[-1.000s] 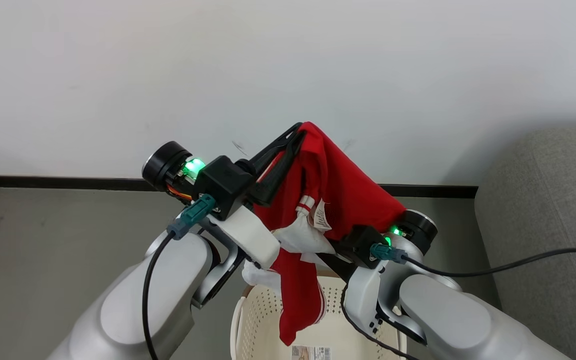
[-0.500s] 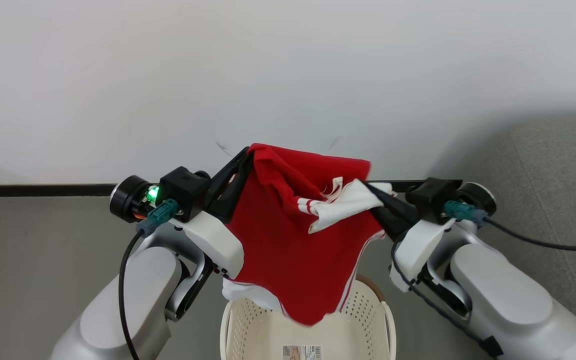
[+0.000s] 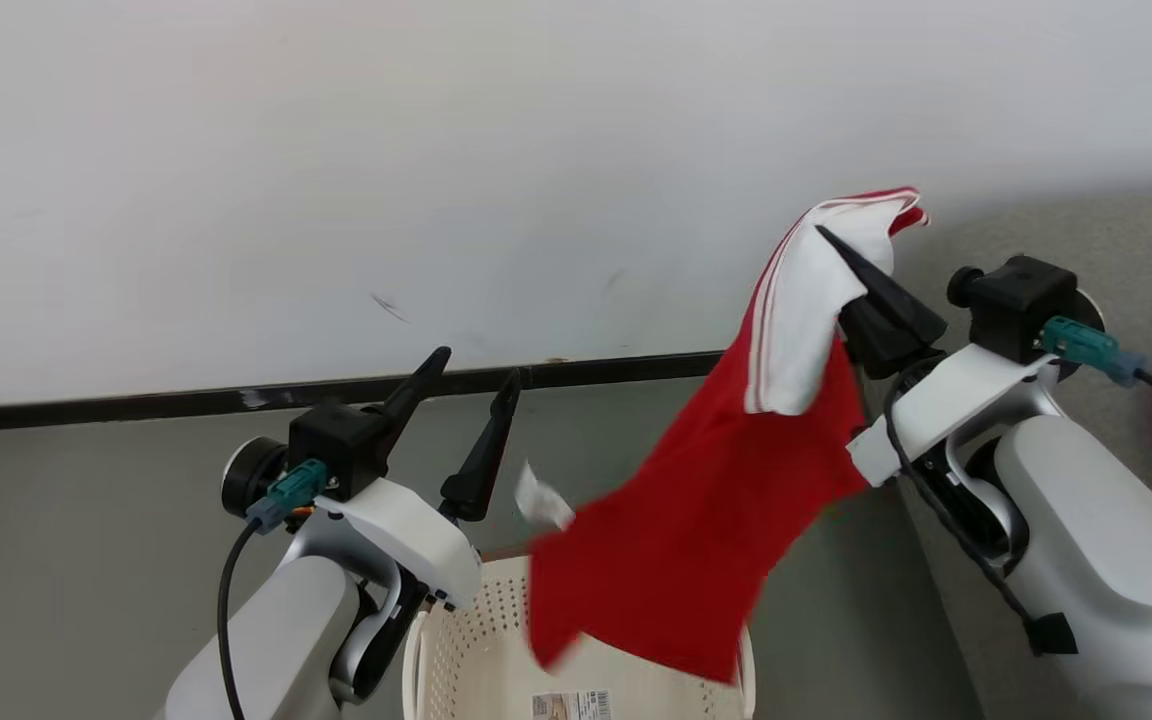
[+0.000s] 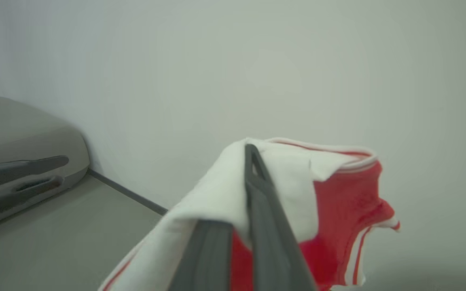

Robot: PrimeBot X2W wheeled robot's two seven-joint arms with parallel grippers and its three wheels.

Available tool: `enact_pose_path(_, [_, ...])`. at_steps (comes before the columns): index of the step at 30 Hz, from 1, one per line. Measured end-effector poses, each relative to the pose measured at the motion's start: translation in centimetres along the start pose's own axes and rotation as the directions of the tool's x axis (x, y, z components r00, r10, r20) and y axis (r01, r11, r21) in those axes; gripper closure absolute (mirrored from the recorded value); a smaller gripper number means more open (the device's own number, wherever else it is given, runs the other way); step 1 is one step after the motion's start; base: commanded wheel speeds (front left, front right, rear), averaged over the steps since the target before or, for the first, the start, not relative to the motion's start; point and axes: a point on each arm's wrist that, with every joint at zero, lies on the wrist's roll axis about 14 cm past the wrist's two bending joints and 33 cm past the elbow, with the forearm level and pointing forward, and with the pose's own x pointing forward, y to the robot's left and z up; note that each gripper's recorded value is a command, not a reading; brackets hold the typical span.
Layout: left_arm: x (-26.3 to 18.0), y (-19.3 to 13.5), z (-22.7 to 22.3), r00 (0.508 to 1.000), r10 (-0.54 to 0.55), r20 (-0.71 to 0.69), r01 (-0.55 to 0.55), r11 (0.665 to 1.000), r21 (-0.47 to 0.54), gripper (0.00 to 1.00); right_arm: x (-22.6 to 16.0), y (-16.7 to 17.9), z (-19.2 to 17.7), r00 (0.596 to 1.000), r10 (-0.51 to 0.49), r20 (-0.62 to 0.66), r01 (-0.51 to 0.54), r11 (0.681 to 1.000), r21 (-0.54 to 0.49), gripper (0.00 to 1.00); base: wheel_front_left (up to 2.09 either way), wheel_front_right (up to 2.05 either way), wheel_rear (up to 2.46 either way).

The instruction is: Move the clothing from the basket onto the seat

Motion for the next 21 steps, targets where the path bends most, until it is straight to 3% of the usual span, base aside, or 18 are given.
enact_pose_path(9, [0.0, -1.4, -1.5, 0.999, -0.051, -0.012, 0.051, 0.998, -0.032, 0.0, -1.6, -3.9, 2.4, 0.993, -0.098, 0.058, 0.101, 0.994, -0.044, 1.0, 0.0, 0.0, 0.0])
enact_pose_path(21, [0.0, -3.8, -2.0, 0.991, -0.132, -0.009, 0.132, 0.99, -0.046, 0.0, -4.1, -6.5, 3.4, 0.981, -0.18, 0.078, 0.187, 0.979, -0.085, 1.0, 0.0, 0.0, 0.0])
